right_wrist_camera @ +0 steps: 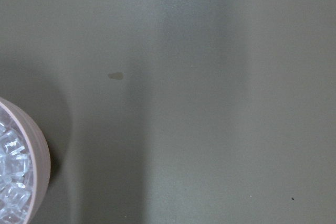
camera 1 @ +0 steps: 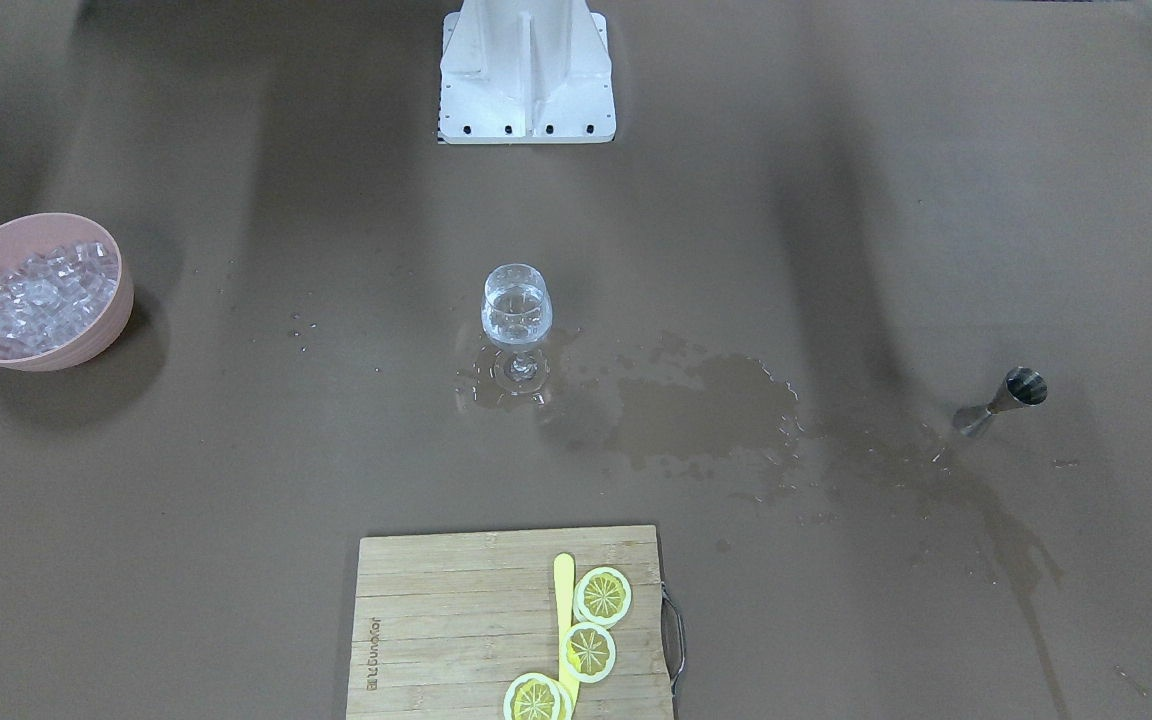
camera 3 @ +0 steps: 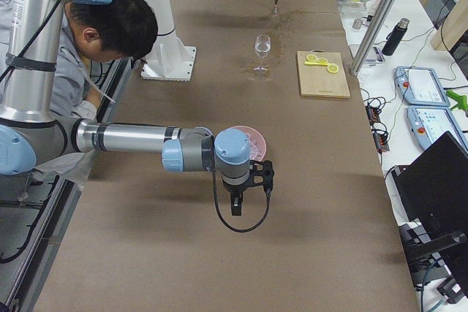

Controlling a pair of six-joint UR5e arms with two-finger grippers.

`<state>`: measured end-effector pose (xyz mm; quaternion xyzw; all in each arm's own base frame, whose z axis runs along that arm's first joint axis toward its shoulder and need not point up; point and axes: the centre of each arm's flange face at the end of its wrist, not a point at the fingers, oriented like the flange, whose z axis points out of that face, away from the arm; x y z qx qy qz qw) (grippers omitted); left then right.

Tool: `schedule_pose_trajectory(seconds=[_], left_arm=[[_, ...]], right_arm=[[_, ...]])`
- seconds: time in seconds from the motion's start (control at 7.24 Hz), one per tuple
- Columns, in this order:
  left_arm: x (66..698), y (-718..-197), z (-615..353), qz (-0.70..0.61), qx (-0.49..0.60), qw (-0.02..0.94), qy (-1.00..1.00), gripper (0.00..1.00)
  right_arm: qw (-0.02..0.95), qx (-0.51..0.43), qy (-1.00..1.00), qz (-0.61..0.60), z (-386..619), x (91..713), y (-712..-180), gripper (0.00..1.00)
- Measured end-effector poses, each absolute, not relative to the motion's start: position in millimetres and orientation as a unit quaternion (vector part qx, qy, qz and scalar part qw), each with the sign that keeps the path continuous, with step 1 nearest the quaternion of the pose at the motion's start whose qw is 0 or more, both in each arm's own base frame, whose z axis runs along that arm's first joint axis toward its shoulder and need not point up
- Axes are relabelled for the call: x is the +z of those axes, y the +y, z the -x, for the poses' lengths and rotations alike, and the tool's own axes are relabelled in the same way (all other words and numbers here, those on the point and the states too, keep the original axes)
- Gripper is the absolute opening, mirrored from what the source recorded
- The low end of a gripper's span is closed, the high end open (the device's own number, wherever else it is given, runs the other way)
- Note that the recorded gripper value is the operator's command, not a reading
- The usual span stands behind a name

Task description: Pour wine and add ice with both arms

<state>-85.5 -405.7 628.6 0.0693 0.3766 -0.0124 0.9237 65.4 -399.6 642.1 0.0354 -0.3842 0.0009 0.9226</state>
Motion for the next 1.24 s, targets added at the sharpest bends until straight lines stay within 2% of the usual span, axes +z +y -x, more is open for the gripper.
schedule_pose_trajectory(seconds=[1.24], left_arm=[[624.9,-400.1,84.7,-0.087,-0.008,0.922,0.377,0.98]], right_arm=[[0.923,0.005,-0.383,-0.035,-65.5,641.4,-397.6,1.0]])
